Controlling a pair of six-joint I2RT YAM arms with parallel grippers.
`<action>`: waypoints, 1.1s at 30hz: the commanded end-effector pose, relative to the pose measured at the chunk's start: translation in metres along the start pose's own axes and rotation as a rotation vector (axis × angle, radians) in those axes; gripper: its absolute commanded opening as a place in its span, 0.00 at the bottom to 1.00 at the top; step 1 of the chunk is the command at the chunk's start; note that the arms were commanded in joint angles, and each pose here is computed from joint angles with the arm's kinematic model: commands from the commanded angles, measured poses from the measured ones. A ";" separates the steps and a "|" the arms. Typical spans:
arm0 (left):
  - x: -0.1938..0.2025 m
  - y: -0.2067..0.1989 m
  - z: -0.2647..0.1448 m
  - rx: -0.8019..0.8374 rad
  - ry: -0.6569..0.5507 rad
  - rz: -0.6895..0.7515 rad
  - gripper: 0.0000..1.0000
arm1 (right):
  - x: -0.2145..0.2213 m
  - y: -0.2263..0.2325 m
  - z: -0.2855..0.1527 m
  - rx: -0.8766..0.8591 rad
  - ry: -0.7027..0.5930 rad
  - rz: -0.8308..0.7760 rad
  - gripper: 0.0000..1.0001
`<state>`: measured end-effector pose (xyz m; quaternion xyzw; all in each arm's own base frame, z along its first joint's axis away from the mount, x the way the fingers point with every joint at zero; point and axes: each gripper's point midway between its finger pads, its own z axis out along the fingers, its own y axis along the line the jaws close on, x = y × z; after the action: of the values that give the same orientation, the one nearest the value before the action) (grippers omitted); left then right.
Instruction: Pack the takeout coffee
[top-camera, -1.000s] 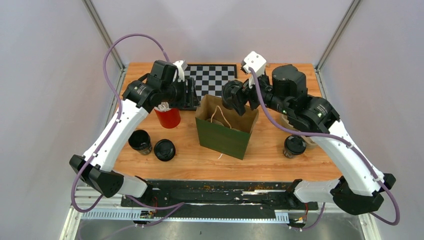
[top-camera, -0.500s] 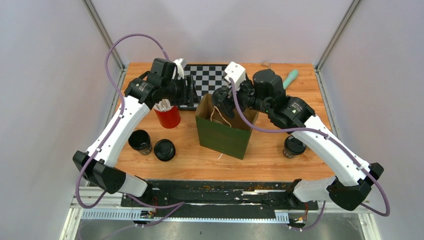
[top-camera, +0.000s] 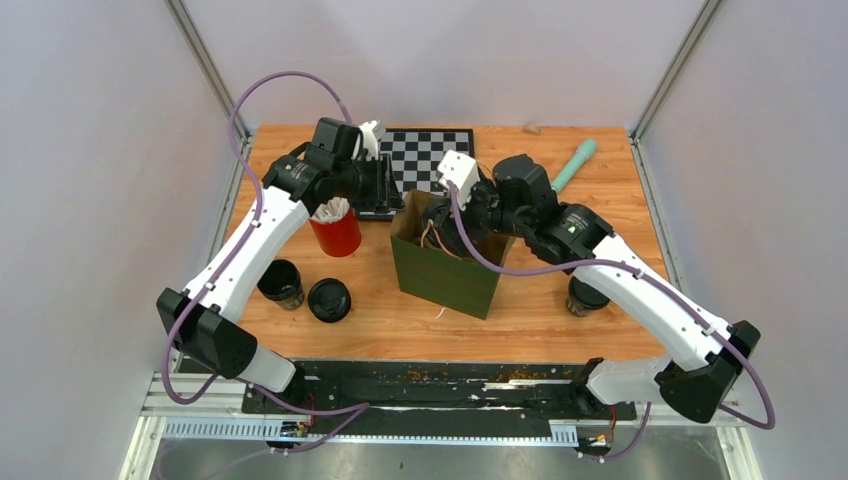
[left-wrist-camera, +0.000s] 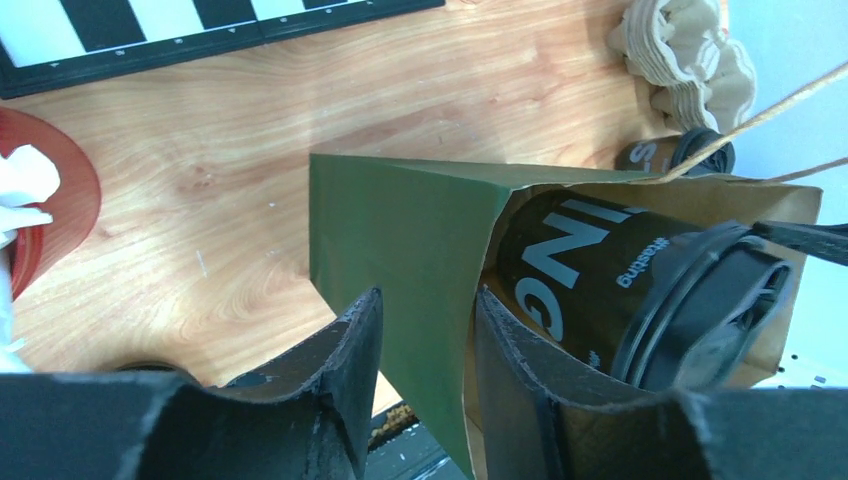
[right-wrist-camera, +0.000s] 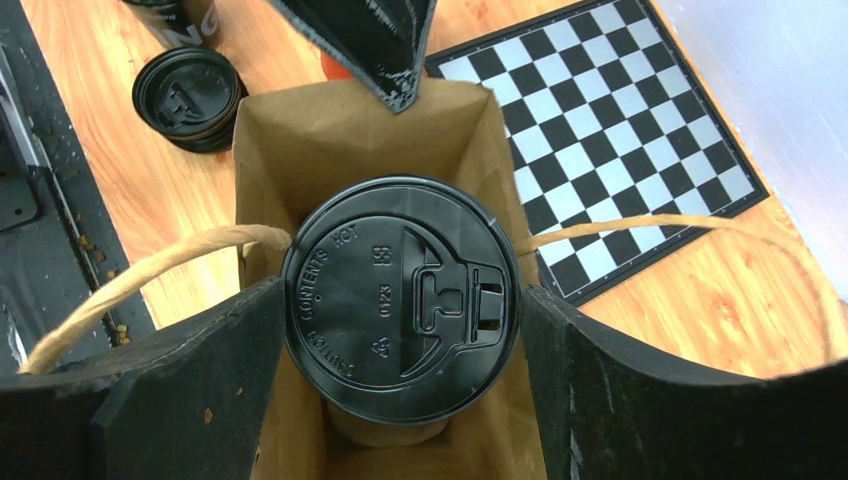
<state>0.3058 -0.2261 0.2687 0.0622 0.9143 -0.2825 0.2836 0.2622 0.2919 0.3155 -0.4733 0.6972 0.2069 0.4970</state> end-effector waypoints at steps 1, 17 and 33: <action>-0.009 -0.015 0.004 0.095 -0.028 0.043 0.42 | -0.012 0.009 -0.015 -0.028 -0.067 -0.044 0.80; -0.011 -0.063 0.013 0.355 -0.066 0.107 0.00 | 0.009 0.006 -0.013 0.007 -0.005 -0.132 0.80; 0.018 -0.049 0.003 0.294 -0.082 0.104 0.26 | 0.036 0.024 -0.003 -0.062 -0.003 -0.173 0.80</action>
<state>0.2852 -0.2742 0.2623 0.1434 0.8532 -0.3995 0.3031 0.2452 0.2795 0.2635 -0.5417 0.6792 0.1705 0.4649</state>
